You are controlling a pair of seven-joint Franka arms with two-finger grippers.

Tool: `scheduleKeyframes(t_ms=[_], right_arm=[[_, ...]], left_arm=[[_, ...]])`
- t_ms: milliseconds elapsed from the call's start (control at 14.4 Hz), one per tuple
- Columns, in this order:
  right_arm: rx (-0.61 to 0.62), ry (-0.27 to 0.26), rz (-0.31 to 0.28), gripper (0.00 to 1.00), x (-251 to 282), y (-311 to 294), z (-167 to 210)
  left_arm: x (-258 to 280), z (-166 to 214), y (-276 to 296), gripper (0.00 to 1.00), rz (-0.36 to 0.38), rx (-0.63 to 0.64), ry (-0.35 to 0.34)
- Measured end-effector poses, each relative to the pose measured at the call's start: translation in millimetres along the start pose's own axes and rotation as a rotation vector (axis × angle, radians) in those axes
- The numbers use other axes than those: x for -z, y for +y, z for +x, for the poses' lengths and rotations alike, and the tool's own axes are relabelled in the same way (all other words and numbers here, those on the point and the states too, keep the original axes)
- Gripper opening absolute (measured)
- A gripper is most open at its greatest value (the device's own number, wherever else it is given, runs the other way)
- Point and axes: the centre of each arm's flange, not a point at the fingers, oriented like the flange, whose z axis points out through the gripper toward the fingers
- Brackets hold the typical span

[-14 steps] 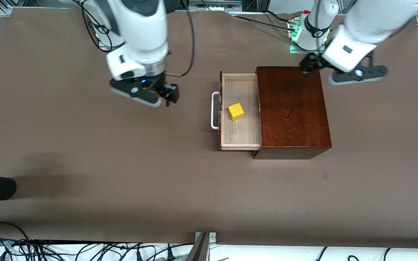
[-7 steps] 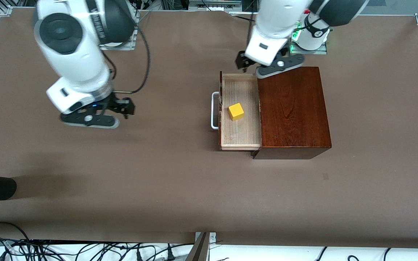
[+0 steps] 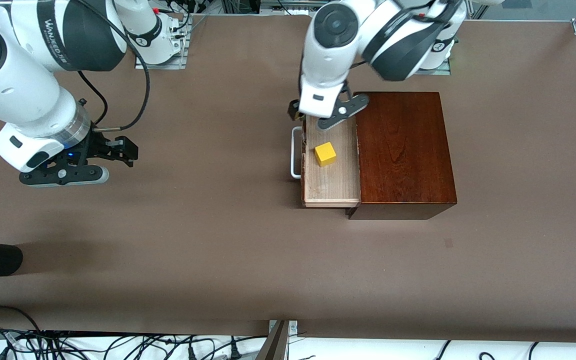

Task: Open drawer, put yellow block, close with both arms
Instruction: 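Move the left gripper to the drawer front while the right gripper retreats, then push the drawer shut into the box with the left gripper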

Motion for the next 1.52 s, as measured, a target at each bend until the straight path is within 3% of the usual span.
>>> scheduleKeyframes(t_ms=[277,624,693,970,1524], right_arm=[[0.032,-0.038,0.031,1.00,-7.9,36.9,1.0],[0.035,-0.067,0.147,1.00,-19.0,84.6,-0.4],[0.044,-0.070,0.165,1.00,-18.6,86.9,-3.7],[0.064,-0.074,0.182,1.00,-13.0,86.7,-28.2],[0.029,-0.025,0.189,1.00,-20.3,106.2,-69.4]], left_arm=[[-53.2,-20.4,32.6,1.00,-0.031,0.109,-0.024],[-88.0,-20.2,62.9,0.55,-0.068,0.189,-0.053],[-94.2,-18.1,66.7,0.41,-0.077,0.197,-0.057],[-117.4,-1.8,74.8,0.02,-0.092,0.232,-0.060],[-132.4,28.2,72.4,0.01,-0.068,0.251,0.036]])
